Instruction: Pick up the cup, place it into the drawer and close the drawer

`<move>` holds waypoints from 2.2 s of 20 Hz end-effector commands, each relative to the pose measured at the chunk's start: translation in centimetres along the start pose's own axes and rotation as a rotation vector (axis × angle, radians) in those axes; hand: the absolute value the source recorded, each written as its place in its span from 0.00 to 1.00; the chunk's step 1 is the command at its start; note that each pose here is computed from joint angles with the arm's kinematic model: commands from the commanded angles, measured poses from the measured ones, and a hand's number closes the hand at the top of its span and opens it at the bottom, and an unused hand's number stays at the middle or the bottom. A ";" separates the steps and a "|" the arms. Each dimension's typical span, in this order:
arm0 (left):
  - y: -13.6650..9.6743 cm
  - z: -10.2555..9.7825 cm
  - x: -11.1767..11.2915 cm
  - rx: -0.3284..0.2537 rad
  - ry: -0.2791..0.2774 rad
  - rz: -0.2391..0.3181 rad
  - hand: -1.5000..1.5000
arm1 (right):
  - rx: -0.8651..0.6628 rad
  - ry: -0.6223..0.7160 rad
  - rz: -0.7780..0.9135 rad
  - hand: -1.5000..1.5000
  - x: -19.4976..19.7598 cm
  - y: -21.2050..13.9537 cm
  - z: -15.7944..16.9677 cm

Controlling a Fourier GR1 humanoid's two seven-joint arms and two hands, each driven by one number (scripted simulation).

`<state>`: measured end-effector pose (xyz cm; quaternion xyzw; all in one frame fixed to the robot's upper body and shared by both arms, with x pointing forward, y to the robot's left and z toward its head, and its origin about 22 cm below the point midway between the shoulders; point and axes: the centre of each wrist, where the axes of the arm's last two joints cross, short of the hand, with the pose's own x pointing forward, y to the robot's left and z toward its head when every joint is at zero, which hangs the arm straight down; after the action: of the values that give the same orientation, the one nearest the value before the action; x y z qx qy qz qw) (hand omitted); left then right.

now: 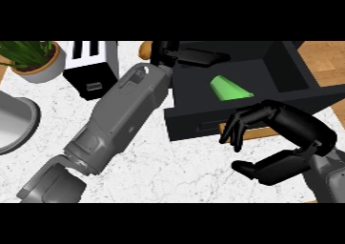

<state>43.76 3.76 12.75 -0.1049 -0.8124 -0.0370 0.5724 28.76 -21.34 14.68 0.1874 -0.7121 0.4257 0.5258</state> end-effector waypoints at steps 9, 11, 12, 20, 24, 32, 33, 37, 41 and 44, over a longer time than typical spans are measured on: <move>1.7 0.7 -1.5 0.070 -0.035 0.097 0.00 | -0.047 0.345 0.333 0.00 -5.9 2.7 0.4; 1.6 1.5 -2.0 0.065 -0.033 0.101 0.00 | -0.018 0.413 0.356 0.00 -8.3 2.6 0.2; 1.5 1.5 -1.9 0.052 -0.022 0.135 0.00 | -0.004 0.439 0.337 0.00 -9.7 3.7 -1.0; 6.4 2.2 -1.7 0.066 -0.049 0.146 0.00 | 0.007 0.557 0.369 1.00 -16.5 1.6 -2.3; 8.2 4.8 -4.1 0.076 -0.034 0.149 0.00 | -0.120 0.473 0.374 1.00 -17.5 -1.5 -1.0; 10.9 5.5 -3.3 0.026 -0.030 0.178 0.00 | -0.333 0.415 0.366 1.00 -13.9 -9.7 -3.1; 11.4 5.8 -3.5 0.053 -0.022 0.174 0.00 | -0.369 0.418 0.385 1.00 -14.0 -10.3 -2.2; 11.6 6.9 -4.3 0.017 -0.012 0.166 0.00 | -0.440 0.436 0.363 1.00 -12.6 -11.9 -2.7; 11.9 6.1 -3.2 -0.001 -0.028 0.169 0.00 | -0.474 0.402 0.348 1.00 -11.4 -13.7 -1.7; 12.6 6.3 -3.2 -0.009 -0.023 0.165 0.00 | -0.469 0.409 0.340 1.00 -10.6 -14.2 -1.8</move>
<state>41.62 15.95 6.69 -0.1734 -0.8070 0.0155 0.5643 40.75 -27.75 3.11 -0.0345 -0.6570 0.4099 0.6317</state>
